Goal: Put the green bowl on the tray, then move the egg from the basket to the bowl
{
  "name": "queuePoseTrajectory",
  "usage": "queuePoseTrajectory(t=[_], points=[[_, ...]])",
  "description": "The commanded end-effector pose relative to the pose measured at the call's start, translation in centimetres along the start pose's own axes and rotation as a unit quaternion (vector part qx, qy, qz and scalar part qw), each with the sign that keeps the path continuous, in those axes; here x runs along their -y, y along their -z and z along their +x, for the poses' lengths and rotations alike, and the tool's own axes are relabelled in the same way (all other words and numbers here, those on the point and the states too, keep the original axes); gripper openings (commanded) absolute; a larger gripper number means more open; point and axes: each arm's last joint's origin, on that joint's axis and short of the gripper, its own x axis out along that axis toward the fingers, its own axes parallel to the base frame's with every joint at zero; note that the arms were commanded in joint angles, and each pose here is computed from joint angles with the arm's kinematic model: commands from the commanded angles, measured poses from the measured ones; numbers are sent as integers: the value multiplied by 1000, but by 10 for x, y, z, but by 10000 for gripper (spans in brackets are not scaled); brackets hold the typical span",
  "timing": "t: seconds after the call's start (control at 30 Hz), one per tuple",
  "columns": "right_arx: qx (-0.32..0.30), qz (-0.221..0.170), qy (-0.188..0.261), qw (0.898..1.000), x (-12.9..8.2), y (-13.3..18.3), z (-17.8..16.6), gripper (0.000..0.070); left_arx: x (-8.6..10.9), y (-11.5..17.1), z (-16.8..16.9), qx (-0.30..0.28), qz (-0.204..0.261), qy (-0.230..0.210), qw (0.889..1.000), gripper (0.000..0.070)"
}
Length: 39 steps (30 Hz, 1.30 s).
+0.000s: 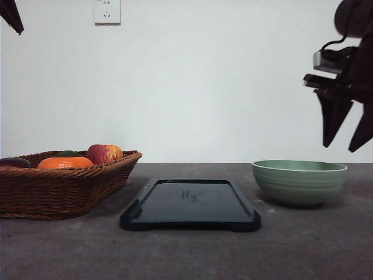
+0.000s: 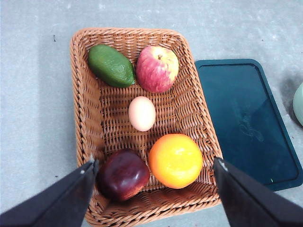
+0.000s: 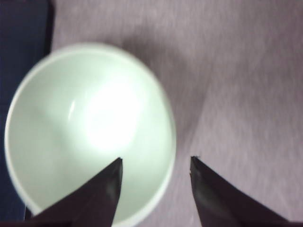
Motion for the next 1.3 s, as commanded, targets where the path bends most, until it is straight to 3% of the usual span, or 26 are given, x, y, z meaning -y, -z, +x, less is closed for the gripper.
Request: queuePoseTrajectory(t=[0.0, 0.17, 0.33, 0.47, 0.83, 1.07, 1.27], points=[[-8, -5, 1, 1000, -1, -10, 6, 271, 2, -7, -2, 10, 1, 5, 1000, 501], [-40, 0, 5, 999, 0, -22, 19, 266, 2, -7, -2, 11, 1, 5, 1000, 501], [-62, 3, 9, 998, 2, -22, 28, 194, 2, -7, -2, 13, 1, 5, 1000, 501], [-80, 2, 12, 997, 3, -19, 32, 175, 2, -8, -2, 17, 2, 6, 1000, 501], [-97, -6, 26, 995, 5, -17, 36, 8, 2, -9, -2, 19, 2, 6, 1000, 501], [-110, -10, 20, 994, 3, -16, 33, 8, 2, -9, -2, 19, 3, 6, 1000, 501], [-124, -35, 15, 992, -13, -24, 17, 8, 2, -9, -2, 19, 2, 6, 1000, 501]])
